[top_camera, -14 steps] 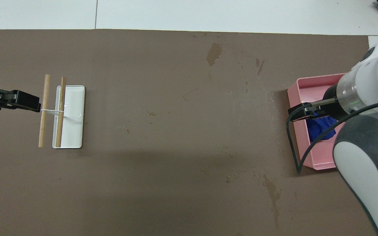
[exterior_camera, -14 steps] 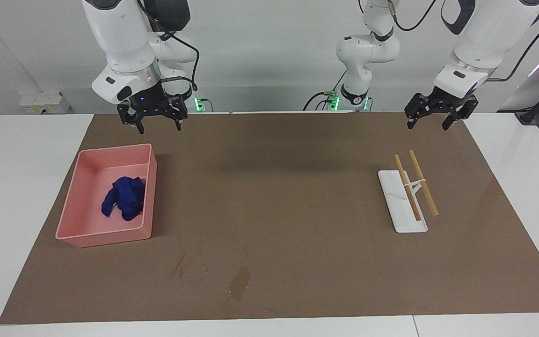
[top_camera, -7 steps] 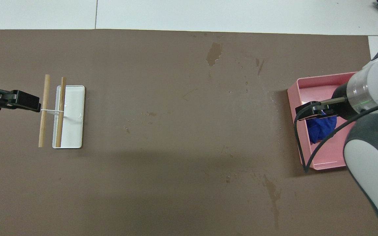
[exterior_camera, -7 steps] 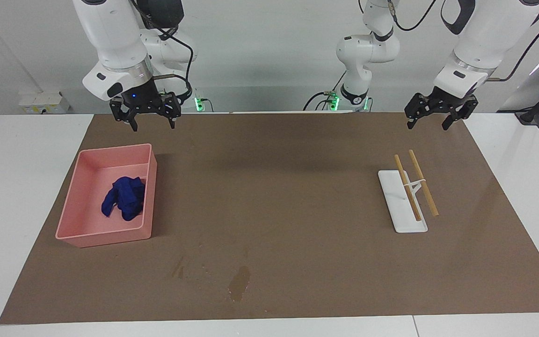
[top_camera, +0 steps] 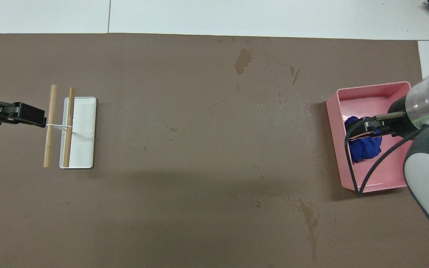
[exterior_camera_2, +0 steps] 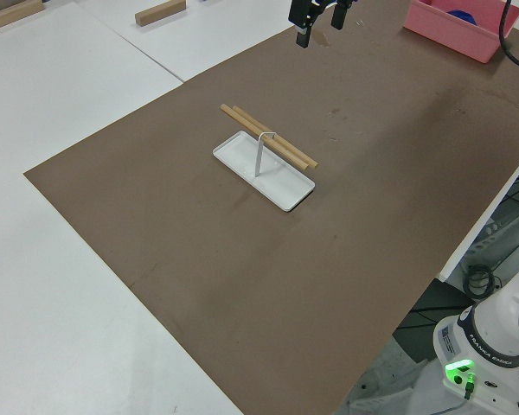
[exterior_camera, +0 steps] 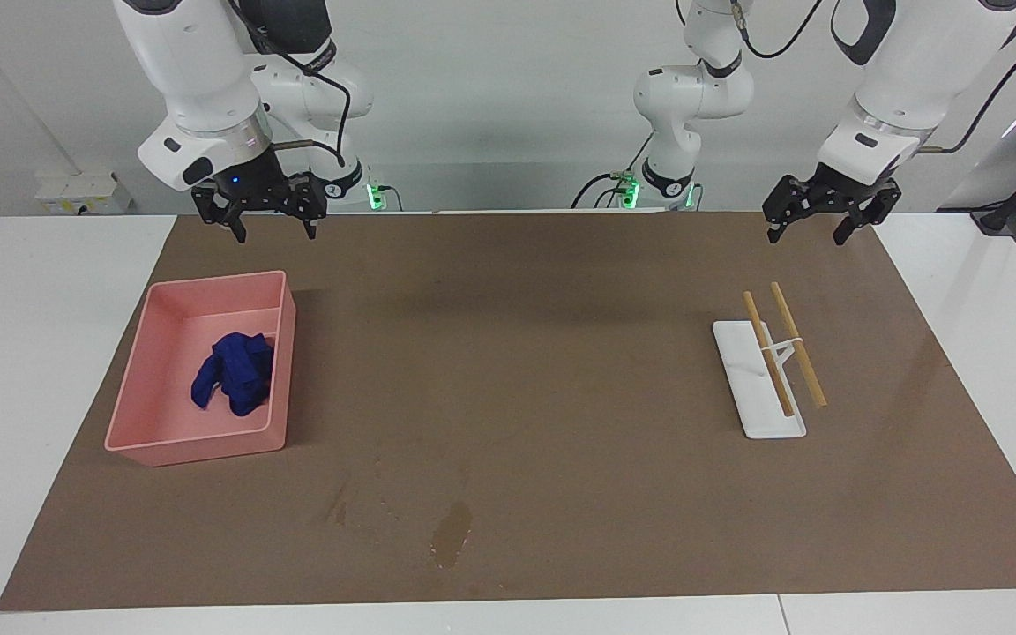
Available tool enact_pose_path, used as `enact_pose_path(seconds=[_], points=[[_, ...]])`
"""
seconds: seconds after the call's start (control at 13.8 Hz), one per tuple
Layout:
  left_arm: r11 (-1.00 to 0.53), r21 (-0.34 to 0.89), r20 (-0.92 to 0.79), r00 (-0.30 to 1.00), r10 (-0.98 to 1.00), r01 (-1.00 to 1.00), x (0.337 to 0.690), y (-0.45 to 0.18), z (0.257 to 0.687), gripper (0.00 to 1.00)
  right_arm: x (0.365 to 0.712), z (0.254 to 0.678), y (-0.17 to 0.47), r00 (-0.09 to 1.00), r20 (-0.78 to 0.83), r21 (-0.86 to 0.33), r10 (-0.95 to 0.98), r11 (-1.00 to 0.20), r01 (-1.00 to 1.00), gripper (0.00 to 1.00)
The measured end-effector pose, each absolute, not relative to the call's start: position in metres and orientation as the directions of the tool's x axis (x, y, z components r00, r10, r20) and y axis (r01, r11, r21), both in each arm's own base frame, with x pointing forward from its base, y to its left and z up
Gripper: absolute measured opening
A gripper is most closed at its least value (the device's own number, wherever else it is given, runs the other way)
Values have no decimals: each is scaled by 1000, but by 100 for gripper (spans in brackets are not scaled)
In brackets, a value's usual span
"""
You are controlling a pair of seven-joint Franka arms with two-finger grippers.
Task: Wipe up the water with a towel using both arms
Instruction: 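Lower the towel into the pink tray and open the right gripper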
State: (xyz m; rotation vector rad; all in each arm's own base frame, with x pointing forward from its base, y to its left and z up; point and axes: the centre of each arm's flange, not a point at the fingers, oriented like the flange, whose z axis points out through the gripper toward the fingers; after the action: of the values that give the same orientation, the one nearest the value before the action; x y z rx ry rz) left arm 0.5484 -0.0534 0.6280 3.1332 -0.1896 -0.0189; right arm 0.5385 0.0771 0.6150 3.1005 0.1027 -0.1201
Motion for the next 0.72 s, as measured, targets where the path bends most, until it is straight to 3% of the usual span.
enact_pose_path(seconds=[0.72], points=[[-993,3,-12,993,-121,-120,548,-53,628,100,538,616,76,995,-78,34,64,-997,66,100]])
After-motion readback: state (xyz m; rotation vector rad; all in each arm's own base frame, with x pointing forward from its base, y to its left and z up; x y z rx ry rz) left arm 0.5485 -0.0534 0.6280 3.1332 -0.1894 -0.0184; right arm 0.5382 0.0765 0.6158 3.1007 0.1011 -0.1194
